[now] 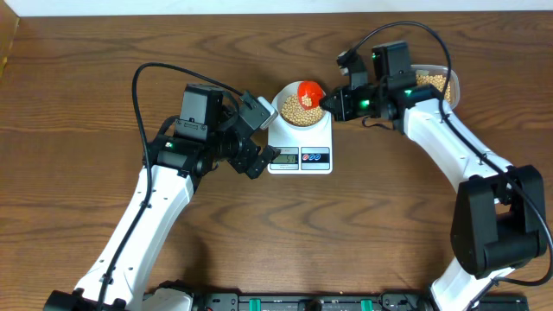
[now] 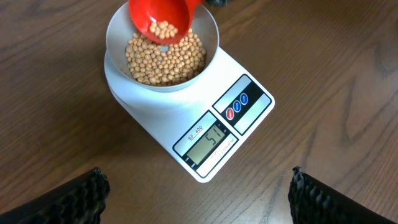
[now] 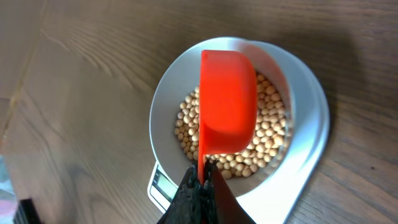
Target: Scoop item into bowl and weigh 50g on scale
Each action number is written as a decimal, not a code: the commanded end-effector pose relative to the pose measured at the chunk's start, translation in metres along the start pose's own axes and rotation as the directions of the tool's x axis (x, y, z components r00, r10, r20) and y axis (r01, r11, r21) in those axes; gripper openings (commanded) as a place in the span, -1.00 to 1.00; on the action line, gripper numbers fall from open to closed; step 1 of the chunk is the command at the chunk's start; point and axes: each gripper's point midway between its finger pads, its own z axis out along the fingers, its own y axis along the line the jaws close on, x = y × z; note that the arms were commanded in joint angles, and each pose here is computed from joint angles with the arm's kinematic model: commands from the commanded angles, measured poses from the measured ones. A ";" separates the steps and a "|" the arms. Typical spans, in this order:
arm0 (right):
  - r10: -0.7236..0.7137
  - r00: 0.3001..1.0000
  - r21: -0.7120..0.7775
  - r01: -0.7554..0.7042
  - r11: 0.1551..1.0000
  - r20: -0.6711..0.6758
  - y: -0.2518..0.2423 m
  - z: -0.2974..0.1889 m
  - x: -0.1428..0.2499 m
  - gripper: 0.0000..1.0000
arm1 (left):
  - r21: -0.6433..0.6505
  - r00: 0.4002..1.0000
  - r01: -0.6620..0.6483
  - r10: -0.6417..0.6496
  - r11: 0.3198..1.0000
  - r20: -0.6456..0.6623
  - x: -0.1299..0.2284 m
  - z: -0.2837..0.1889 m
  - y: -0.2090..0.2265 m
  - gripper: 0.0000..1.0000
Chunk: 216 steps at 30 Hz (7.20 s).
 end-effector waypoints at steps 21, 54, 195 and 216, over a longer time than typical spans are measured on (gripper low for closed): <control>-0.189 0.979 0.299 0.204 0.932 -0.078 -0.009 0.025 0.016 -0.98 | 0.009 1.000 -0.007 0.007 1.000 -0.004 0.003 0.001 -0.002 0.89; -0.155 0.982 0.061 0.162 0.985 -0.105 0.029 0.031 0.030 -0.98 | 0.009 1.000 -0.007 0.007 1.000 -0.004 0.003 0.001 -0.002 0.89; -0.381 0.922 0.294 0.348 0.890 0.064 0.032 -0.067 -0.030 -0.98 | 0.015 1.000 0.000 0.000 1.000 -0.016 0.006 0.001 -0.003 0.89; -0.371 0.920 0.293 0.391 0.873 -0.123 0.024 0.010 0.015 -0.98 | 0.015 1.000 0.000 0.000 1.000 -0.016 0.006 0.001 -0.003 0.89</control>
